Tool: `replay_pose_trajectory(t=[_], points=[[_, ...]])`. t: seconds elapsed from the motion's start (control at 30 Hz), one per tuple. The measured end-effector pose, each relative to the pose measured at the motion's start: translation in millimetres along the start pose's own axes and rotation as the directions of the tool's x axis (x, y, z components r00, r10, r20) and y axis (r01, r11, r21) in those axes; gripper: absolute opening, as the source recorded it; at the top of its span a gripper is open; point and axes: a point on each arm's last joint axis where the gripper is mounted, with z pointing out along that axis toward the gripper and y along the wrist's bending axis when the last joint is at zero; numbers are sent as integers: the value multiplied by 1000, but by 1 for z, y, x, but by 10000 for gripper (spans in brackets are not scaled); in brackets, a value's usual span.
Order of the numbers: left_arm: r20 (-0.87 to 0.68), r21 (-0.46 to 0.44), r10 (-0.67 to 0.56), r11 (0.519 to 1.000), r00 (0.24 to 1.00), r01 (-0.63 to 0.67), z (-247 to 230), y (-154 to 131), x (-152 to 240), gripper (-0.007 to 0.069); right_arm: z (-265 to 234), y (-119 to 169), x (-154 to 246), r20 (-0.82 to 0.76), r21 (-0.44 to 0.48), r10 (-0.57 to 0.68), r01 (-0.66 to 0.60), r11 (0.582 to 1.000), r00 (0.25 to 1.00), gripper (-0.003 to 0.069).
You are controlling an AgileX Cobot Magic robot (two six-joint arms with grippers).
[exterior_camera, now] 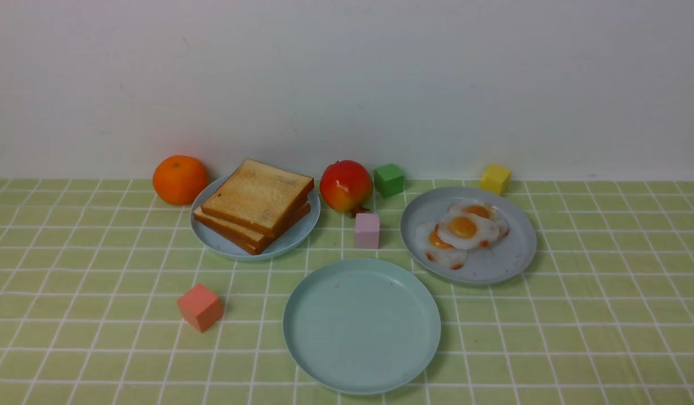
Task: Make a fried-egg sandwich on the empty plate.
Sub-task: Use the left arm to grab a slice of bread
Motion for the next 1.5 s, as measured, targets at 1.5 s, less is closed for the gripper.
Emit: replay_pose_trajectory(t=[1.5], points=[[-154, 404, -47, 909, 987, 107, -24, -75, -119, 155, 0, 0, 0, -1, 0, 0, 0, 1000, 1000, 241]])
